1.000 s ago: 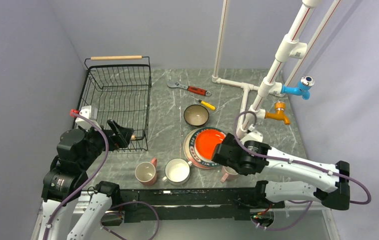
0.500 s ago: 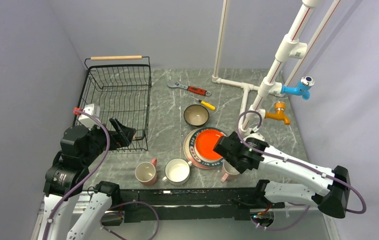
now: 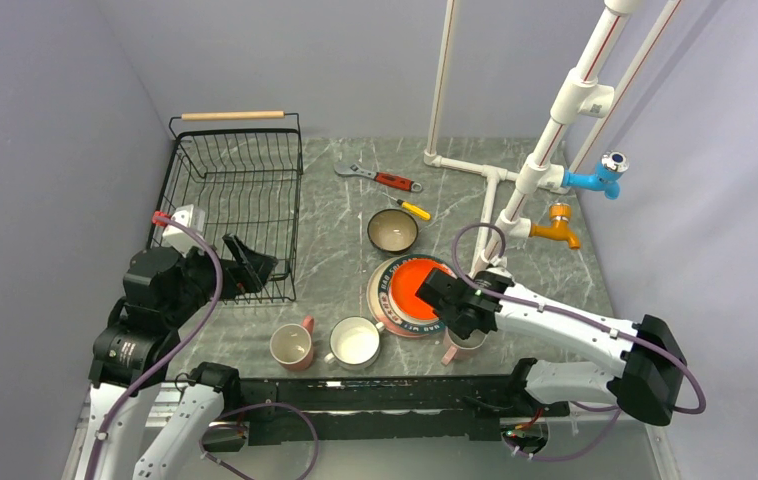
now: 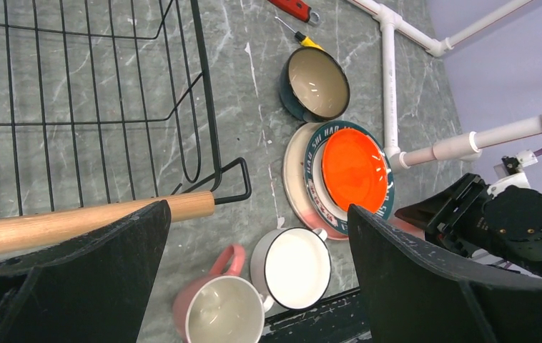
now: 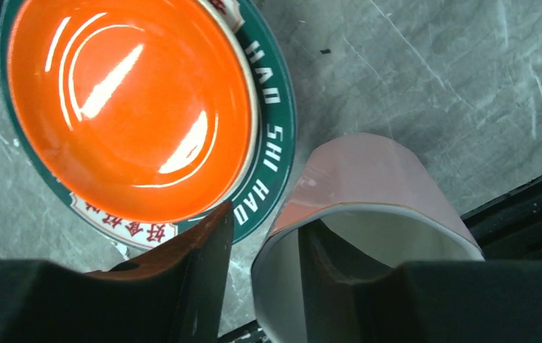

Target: Load the mixed dishes into the dish rack

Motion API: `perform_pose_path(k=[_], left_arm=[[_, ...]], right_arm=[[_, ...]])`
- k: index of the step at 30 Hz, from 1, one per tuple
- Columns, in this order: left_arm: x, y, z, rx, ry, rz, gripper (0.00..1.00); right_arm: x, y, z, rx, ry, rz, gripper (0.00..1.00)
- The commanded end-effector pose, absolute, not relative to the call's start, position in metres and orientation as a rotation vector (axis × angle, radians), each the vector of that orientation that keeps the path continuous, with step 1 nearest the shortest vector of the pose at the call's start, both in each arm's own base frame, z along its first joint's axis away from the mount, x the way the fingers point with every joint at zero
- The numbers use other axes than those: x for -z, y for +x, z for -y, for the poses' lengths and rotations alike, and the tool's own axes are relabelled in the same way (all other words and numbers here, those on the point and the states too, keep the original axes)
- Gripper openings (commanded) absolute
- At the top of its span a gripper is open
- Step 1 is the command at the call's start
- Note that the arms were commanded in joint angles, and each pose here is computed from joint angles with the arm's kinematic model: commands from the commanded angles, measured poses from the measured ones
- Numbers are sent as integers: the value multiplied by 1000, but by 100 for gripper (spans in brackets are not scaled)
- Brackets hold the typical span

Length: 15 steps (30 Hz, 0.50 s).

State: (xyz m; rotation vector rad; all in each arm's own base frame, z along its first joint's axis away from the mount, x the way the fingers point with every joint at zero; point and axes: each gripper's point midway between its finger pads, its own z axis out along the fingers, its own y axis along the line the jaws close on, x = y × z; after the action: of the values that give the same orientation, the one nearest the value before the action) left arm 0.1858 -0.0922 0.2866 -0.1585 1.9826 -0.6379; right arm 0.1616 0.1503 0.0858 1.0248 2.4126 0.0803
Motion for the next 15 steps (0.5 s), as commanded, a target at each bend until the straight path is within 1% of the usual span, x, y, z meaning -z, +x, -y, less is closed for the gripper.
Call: perform_pose_path(k=[1,5,8,11,12,15], left_arm=[[-292,190,101,700,-146,-1952,99],[-287,188,107,743,-130,-1957,99],[-286,188,110,760,-125,-1961,99],[-285,187,112,772,-117,-1969,99],[-284,188,113,774,-119,-1970,99],[-285,187,116,800,-113,-1970,99]], right_arm=[[-78,160,-151,-90,1073,-2414,34],[-78,158,-146,-82,1094,-2402,21],[-84,157,-142,-80,1114,-2384,13],[-88,158,-139,-88,1127,-2365,2],[-88,157,-138,-91,1131,-2362,0],[-94,157,-138,-121,1142,-2352,0]])
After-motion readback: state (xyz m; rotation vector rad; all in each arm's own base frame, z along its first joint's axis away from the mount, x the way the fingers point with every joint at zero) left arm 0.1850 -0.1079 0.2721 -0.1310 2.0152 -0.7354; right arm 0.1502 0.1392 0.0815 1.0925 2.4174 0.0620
